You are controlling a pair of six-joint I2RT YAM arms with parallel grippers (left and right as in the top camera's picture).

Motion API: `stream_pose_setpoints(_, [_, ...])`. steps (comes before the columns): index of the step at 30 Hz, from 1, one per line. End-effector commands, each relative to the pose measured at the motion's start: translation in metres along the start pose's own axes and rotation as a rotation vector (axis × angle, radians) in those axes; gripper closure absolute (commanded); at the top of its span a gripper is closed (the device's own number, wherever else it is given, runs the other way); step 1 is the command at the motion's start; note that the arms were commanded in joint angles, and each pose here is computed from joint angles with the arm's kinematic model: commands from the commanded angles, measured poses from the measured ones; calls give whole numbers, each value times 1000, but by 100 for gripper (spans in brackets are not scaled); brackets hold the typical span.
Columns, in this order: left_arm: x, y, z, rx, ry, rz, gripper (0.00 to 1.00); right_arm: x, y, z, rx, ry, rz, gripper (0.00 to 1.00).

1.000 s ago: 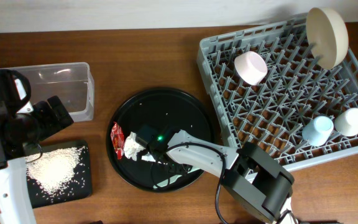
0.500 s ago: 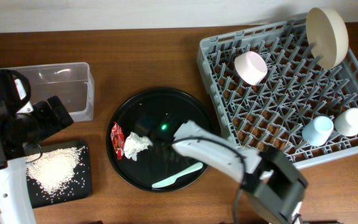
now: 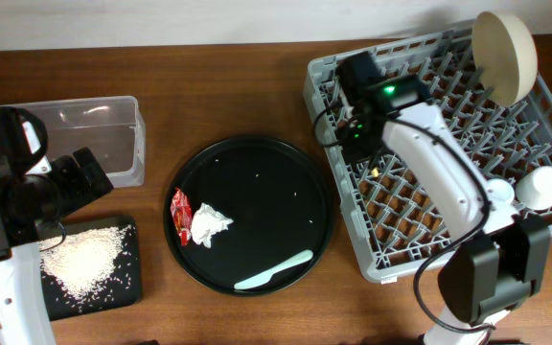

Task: Sort waste into correct bins and load items into the dishwasher rack
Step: 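Grasp the cream spoon and carry it to the rack's left edge, then return the right gripper to the round tray and grasp the white spoon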

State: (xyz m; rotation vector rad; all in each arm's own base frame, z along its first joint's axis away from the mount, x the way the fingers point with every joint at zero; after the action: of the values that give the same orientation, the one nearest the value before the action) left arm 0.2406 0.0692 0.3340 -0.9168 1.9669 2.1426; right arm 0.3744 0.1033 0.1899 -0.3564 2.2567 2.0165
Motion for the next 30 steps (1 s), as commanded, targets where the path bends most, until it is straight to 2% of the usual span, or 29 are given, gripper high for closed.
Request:
stream_pose_setpoints(1, [-3,3,3,-12,19,-15,1,4,-7,5,-108,44,21,96])
stream_pose_setpoints(5, [-3,3,3,-12,19,-15,1,8,-16,20,-107,126,14,96])
stream_pose_setpoints(11, [-3,3,3,-12,19,-15,1,16,-40,10,-47,117,30,96])
stream_pose_setpoints(12, [-2,3,3,-12,19,-14,1,18,-39,16,-94,135,38,89])
stream_pose_setpoints(13, [-3,3,3,-12,19,-15,1,19,-39,22,-126,146,41,68])
stream_pose_setpoints(14, [-2,3,3,-12,19,-14,1,20,-38,23,-125,150,44,51])
stream_pose_setpoints(15, [-3,3,3,-12,19,-15,1,20,-37,21,-113,150,47,40])
stream_pose_setpoints(21, [-3,3,3,-12,19,-15,1,18,4,19,-123,146,-25,39])
stream_pose_setpoints(24, [-3,3,3,-12,19,-15,0,22,28,28,-151,177,-82,43])
stream_pose_setpoints(26, [-3,3,3,-12,19,-15,1,34,40,48,-225,292,-78,48])
stream_pose_setpoints(30, [-2,3,3,-12,19,-14,1,70,37,94,-272,530,-7,48])
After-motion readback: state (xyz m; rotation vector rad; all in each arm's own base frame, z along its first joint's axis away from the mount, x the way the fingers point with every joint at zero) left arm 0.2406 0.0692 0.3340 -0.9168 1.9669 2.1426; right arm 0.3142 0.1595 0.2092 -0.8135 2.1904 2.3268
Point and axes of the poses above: each gripper's point midway between its finger pads, its own y axis back along the fingers, its own z axis along the line the jaws close on, x = y × z, the point moved 4 cm from there along y, back along the fingers, and after that the axes turned 9 degrees about -y, right-handed, at the moved point
